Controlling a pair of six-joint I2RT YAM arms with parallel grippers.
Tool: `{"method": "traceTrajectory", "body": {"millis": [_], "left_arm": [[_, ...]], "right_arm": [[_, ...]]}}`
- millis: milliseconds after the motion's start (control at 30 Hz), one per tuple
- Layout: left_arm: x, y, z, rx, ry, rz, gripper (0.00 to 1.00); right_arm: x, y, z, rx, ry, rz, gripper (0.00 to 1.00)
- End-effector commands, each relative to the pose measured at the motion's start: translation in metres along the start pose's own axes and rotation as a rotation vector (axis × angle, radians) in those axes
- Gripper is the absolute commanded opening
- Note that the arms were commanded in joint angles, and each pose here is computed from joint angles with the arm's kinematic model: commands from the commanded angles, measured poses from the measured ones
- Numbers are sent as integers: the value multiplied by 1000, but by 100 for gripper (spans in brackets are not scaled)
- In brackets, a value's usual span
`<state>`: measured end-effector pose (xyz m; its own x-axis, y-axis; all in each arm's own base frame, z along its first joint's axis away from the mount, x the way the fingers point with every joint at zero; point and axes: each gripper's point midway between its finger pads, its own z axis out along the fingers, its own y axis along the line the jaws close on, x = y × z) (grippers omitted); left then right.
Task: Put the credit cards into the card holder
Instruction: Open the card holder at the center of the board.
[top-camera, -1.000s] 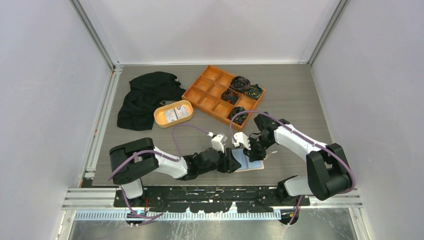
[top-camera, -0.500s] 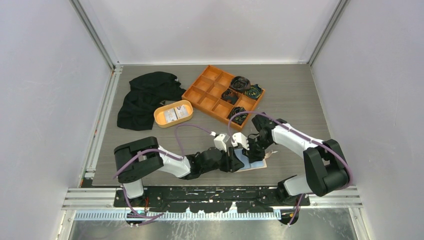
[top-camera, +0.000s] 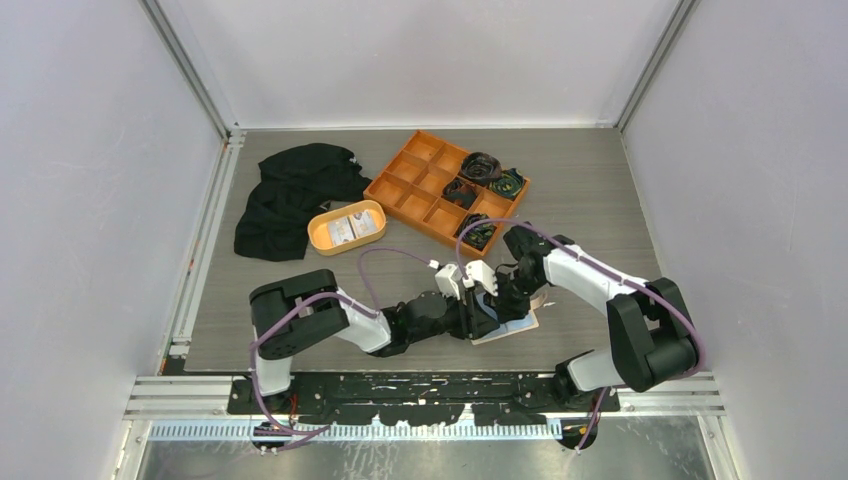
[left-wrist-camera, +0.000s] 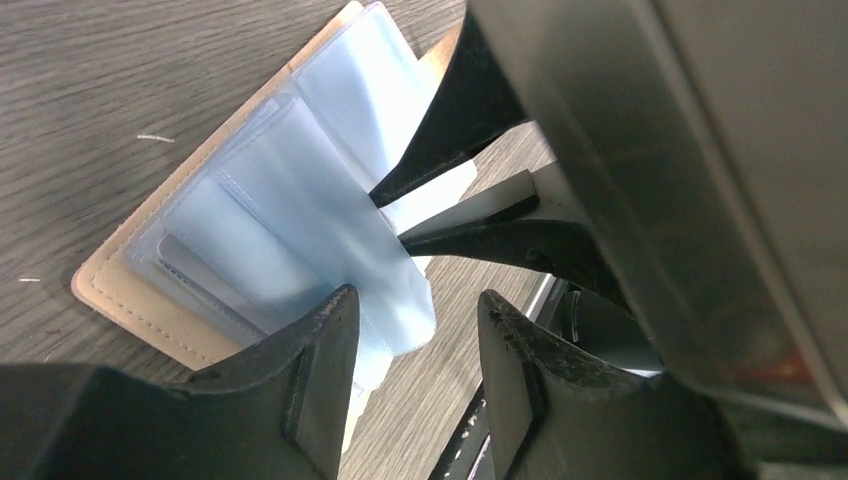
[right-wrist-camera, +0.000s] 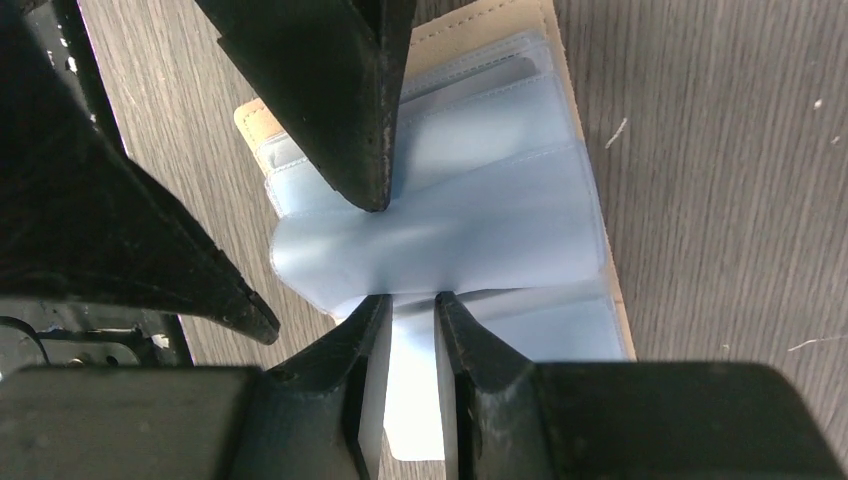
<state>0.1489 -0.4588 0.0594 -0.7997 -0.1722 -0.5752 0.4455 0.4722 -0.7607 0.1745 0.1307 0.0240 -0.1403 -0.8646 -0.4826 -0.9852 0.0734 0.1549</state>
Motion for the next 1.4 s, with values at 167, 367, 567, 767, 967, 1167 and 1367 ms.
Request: {"method": "traceTrajectory", "body": {"millis": [167, 367, 567, 767, 967, 1167, 1367], "left_arm": [[-21, -22, 10, 98, -76, -6, 49], [-24, -14, 15, 92, -84, -12, 50], [-24, -14, 26, 80, -60, 9, 50], [-22, -22, 41, 86, -20, 31, 50], [-15, -32, 55, 121, 40, 57, 53], [-12, -35, 58, 145, 49, 81, 58], [-16, -37, 46, 157, 28, 118, 61]], "right_arm": [[-30, -23, -21, 99, -84, 81, 29], [-22, -40, -51, 196, -148, 223, 33], [13, -55, -65, 259, -89, 377, 35], [43, -62, -58, 246, 40, 503, 35], [51, -52, -43, 142, 81, 552, 35], [35, -30, -32, -33, 27, 570, 34], [16, -19, -21, -141, 36, 567, 33]]}}
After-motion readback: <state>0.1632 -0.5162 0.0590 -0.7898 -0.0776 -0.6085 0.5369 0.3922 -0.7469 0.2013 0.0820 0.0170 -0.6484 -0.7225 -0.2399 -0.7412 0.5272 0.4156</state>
